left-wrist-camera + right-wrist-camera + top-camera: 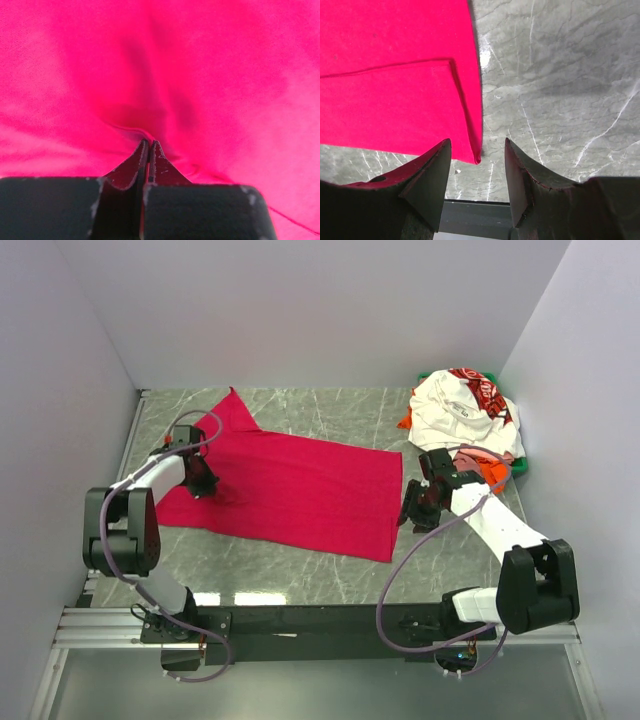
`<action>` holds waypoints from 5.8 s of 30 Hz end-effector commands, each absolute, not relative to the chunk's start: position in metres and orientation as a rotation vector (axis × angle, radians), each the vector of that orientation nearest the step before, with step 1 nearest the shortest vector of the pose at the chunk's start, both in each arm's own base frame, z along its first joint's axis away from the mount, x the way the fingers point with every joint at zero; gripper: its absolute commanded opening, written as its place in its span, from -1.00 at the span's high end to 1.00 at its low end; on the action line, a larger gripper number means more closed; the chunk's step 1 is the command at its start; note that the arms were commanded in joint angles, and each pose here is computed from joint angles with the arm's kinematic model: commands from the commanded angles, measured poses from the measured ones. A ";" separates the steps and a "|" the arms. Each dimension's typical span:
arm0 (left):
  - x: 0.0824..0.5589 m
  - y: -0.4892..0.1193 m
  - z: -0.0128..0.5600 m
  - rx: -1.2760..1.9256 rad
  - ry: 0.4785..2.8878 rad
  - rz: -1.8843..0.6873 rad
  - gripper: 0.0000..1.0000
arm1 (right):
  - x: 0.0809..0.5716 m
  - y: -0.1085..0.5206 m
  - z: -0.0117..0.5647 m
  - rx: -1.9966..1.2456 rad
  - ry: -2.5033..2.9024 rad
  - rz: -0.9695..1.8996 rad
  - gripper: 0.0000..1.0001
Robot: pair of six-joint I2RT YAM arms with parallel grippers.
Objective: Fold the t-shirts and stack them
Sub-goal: Fold the tshirt
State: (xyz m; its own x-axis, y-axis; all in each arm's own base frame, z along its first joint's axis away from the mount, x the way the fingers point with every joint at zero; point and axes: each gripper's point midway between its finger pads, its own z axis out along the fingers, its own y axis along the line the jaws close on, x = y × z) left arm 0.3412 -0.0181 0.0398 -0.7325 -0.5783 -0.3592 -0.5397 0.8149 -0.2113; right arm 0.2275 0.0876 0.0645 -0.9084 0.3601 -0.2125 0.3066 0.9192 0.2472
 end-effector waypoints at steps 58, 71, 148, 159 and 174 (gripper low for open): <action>0.421 -0.004 0.040 -0.927 2.460 -0.458 -0.50 | 0.334 0.167 0.075 0.084 2.784 0.556 -0.05; 0.366 0.022 -0.005 -0.998 2.526 -0.387 -0.50 | 0.299 0.168 0.000 0.160 2.952 0.540 -0.02; 0.520 -0.003 0.104 -0.831 2.280 -0.502 -0.57 | 0.417 0.083 0.061 0.380 2.673 0.262 -0.07; 0.546 -0.014 0.092 -0.785 2.295 -0.590 -0.57 | 0.419 0.081 0.033 0.393 2.727 0.223 0.04; 0.581 -0.011 0.080 -0.773 2.285 -0.560 -0.52 | 0.402 0.080 0.015 0.417 2.774 0.219 0.56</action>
State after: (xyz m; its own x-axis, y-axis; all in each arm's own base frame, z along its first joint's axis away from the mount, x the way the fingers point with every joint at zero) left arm 0.5656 -0.0102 0.0644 -0.6274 -0.6716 -0.3940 -0.4127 0.7159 -0.5631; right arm 0.4037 0.0849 0.0169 -0.9082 0.3037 -0.2879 0.2512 0.9459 0.2055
